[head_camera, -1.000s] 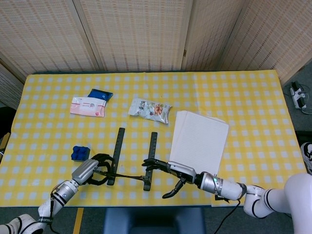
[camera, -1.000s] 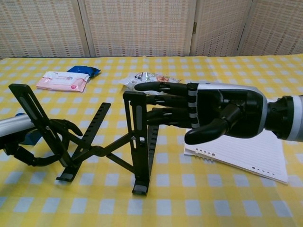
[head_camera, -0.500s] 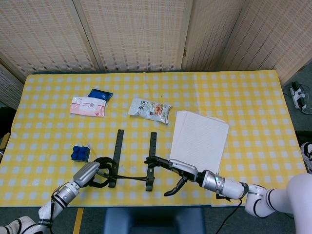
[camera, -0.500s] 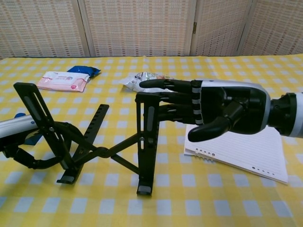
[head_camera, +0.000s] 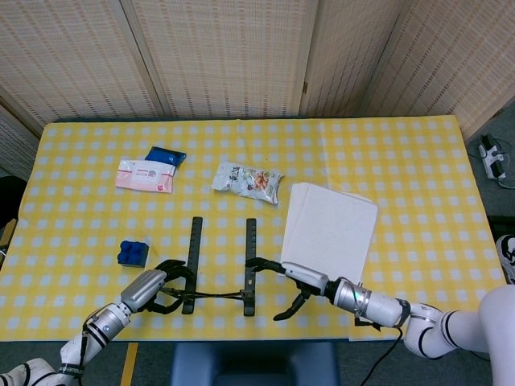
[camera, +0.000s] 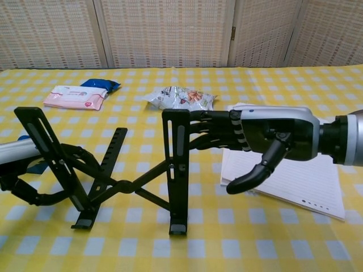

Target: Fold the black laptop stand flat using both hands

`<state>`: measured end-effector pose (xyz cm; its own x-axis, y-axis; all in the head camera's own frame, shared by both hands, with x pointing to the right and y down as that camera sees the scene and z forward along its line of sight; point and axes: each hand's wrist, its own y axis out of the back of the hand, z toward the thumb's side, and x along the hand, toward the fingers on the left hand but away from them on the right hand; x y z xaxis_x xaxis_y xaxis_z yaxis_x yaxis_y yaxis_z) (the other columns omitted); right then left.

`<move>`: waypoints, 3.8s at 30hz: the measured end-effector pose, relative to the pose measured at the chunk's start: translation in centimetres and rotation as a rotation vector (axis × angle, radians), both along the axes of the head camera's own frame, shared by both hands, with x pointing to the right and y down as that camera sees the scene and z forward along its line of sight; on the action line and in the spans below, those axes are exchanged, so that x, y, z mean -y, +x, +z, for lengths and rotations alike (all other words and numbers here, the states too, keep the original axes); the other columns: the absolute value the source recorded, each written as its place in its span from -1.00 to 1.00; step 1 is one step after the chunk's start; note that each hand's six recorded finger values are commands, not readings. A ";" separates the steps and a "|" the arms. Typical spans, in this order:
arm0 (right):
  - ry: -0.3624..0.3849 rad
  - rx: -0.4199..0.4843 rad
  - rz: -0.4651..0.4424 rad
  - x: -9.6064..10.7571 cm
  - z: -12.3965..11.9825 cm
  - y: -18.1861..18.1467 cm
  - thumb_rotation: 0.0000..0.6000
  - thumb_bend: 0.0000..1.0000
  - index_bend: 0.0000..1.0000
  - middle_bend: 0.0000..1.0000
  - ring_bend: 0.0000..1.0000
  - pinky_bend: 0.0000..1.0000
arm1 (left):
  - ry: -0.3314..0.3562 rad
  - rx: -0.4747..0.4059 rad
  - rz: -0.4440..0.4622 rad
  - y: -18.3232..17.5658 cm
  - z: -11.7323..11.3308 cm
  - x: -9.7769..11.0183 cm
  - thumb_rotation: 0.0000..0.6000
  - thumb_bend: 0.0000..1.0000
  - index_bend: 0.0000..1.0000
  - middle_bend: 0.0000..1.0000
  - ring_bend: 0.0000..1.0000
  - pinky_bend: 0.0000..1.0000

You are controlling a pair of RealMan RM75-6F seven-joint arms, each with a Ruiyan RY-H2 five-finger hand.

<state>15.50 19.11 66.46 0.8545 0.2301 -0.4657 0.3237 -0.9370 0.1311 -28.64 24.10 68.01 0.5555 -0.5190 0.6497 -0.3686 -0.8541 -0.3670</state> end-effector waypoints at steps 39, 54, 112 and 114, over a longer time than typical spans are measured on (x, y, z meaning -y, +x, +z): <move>0.595 -0.237 0.287 5.8 0.8 -4.5 1.00 -0.74 -1.00 -1.00 -1.00 -1.00 | 0.235 0.097 -0.033 -4.9 -4.8 4.2 1.00 -0.13 -0.62 -0.72 -1.00 -1.00; 0.926 -0.265 0.065 5.3 -4.2 0.7 1.00 -0.74 -1.00 -1.00 -1.00 -1.00 | 0.401 0.326 0.210 -4.0 -1.8 10.4 1.00 -0.13 -0.61 -0.72 -1.00 -1.00; 1.099 -0.553 -0.028 -1.1 4.2 -3.1 1.00 -0.74 -1.00 -1.00 -1.00 -1.00 | 0.219 0.364 0.103 4.2 9.1 11.3 1.00 -0.51 -1.00 -1.00 -1.00 -1.00; 1.097 -0.551 -0.031 -1.3 4.4 -3.1 1.00 -0.74 -1.00 -1.00 -1.00 -1.00 | 0.212 0.356 0.102 4.5 9.0 11.1 1.00 -0.51 -1.00 -1.00 -1.00 -1.00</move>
<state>12.37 20.43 70.82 0.6169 0.7103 -0.3391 0.0619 -0.4733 -0.8787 -24.18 13.01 77.03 0.3717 -0.6156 0.6948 -0.1046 -0.7715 -0.6276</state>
